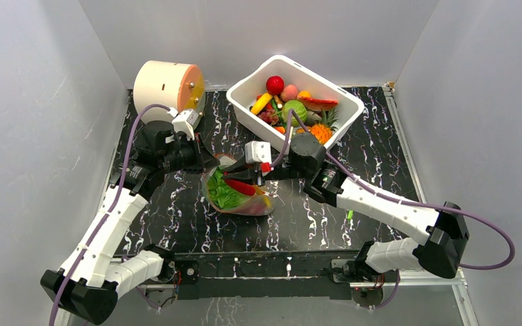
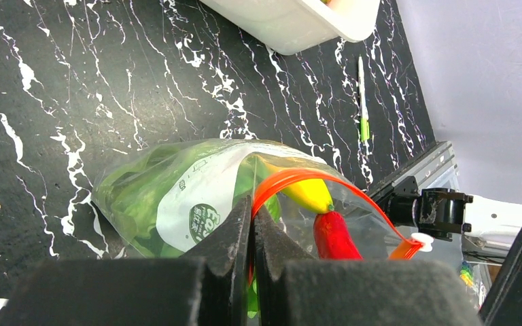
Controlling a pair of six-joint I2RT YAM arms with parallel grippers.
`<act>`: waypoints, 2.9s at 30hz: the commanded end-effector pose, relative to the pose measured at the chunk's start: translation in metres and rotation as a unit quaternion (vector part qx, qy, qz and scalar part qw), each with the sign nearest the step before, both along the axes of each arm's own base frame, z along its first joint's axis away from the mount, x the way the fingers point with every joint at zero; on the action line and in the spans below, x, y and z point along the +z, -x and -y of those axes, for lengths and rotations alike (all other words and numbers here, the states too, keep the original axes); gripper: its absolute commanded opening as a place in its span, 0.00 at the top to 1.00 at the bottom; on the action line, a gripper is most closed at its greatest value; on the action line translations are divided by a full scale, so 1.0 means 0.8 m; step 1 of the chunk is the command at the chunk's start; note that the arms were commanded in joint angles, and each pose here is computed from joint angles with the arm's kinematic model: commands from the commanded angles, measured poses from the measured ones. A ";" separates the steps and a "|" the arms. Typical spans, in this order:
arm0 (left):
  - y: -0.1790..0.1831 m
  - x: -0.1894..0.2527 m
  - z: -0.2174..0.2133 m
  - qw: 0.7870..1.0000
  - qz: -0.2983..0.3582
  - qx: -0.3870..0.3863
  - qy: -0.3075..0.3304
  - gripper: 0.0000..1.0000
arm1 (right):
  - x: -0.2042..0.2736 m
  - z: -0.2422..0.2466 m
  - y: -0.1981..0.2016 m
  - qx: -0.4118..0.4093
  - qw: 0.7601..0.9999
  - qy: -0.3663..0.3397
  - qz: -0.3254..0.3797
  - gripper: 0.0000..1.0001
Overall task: Place the food in the zip-top bag and seal the zipper
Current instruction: Place the fake vegetable in the zipper food storage bag, then zip the zipper food storage bag at the center of the board.
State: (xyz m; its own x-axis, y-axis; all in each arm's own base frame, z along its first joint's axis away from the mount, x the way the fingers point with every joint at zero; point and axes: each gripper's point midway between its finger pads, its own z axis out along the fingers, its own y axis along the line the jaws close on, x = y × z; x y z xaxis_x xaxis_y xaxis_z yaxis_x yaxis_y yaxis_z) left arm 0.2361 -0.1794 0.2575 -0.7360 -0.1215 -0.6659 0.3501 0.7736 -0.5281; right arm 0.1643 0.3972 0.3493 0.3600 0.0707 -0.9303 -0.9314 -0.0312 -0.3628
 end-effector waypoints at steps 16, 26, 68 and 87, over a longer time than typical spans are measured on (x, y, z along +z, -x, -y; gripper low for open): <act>0.007 0.012 0.006 0.998 0.029 -0.047 -0.004 1.00 | -0.020 0.039 -0.010 -0.084 0.994 0.056 0.038 1.00; 0.024 0.014 0.015 0.997 0.025 -0.073 0.022 1.00 | -0.072 0.060 -0.017 -0.137 0.982 0.128 -0.007 1.00; 0.026 0.019 0.018 0.996 0.021 -0.084 0.027 1.00 | -0.071 0.177 0.000 -0.257 0.943 0.202 -0.059 0.34; 0.036 0.016 0.010 0.996 0.030 -0.077 0.018 1.00 | -0.099 0.164 -0.007 -0.257 0.963 0.076 -0.002 0.47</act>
